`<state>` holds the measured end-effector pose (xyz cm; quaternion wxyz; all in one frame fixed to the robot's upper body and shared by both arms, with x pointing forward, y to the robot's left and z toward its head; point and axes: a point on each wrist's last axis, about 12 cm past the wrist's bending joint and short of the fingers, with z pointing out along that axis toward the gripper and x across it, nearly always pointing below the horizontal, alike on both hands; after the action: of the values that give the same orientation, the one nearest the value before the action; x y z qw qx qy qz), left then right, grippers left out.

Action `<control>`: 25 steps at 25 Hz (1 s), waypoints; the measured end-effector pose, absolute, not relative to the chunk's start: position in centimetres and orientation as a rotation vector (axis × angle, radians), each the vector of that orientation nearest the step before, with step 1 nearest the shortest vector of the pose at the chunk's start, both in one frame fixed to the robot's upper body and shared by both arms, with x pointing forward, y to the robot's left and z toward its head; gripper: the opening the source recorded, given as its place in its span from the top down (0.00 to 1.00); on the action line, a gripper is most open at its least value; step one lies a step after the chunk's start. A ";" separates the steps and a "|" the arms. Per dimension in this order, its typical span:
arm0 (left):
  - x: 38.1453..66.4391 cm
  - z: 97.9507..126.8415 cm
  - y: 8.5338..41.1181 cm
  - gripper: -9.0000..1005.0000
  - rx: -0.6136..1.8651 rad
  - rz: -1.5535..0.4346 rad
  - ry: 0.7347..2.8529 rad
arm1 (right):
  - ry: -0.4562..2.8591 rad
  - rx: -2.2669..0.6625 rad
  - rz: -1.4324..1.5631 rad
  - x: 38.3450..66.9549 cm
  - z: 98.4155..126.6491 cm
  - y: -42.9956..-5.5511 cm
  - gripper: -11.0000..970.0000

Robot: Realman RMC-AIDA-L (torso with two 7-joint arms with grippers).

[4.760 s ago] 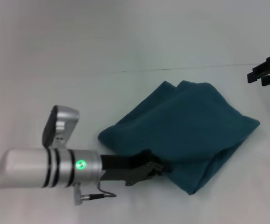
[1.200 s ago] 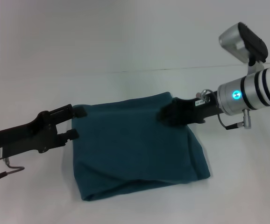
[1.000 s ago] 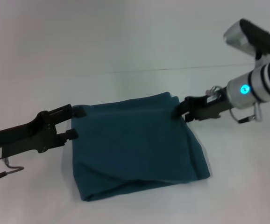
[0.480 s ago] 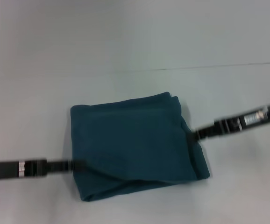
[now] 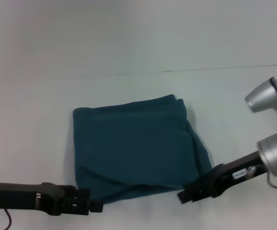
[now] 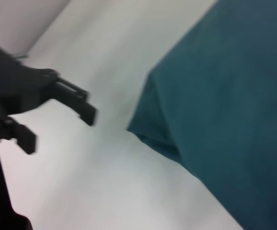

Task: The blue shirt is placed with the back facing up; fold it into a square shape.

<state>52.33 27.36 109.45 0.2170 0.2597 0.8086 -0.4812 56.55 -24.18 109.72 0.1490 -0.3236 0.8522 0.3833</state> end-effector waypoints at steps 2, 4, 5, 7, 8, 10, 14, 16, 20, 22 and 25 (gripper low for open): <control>52.3 109.3 27.1 0.13 0.720 -1.333 2.240 | 2.413 -0.954 1.120 56.4 109.4 -23.4 0.54; 52.3 109.2 27.0 0.13 0.721 -1.334 2.239 | 2.372 -0.962 1.153 56.3 109.5 -22.9 0.54; 52.3 109.2 27.0 0.13 0.718 -1.334 2.240 | 2.354 -0.969 1.178 56.2 109.6 -22.7 0.54; 52.3 109.2 27.0 0.13 0.710 -1.332 2.241 | 2.314 -0.983 1.231 56.0 110.1 -22.5 0.54; 52.3 109.2 27.1 0.13 0.708 -1.331 2.242 | 2.305 -0.990 1.246 55.9 110.3 -22.5 0.54; 52.3 109.1 27.0 0.13 0.711 -1.329 2.245 | 2.300 -1.002 1.261 55.9 110.6 -22.5 0.51; 52.3 108.9 26.8 0.13 0.702 -1.327 2.250 | 2.311 -1.034 1.256 55.9 110.4 -22.2 0.37; 52.5 108.9 26.7 0.13 0.673 -1.334 2.265 | 2.316 -1.050 1.247 55.9 110.3 -22.0 0.32; 52.7 108.9 26.7 0.13 0.649 -1.343 2.283 | 2.310 -1.076 1.238 55.9 110.4 -22.0 0.25; 52.7 108.8 26.6 0.13 0.650 -1.341 2.285 | 2.308 -1.082 1.236 55.9 110.4 -22.0 0.26; 52.6 108.8 26.5 0.13 0.674 -1.330 2.286 | 2.306 -1.087 1.233 55.9 110.5 -22.1 0.26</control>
<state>52.65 26.54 108.77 0.2048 0.2417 0.8197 -0.4771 55.89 -22.07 110.48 0.1543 -0.3793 0.8045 0.4303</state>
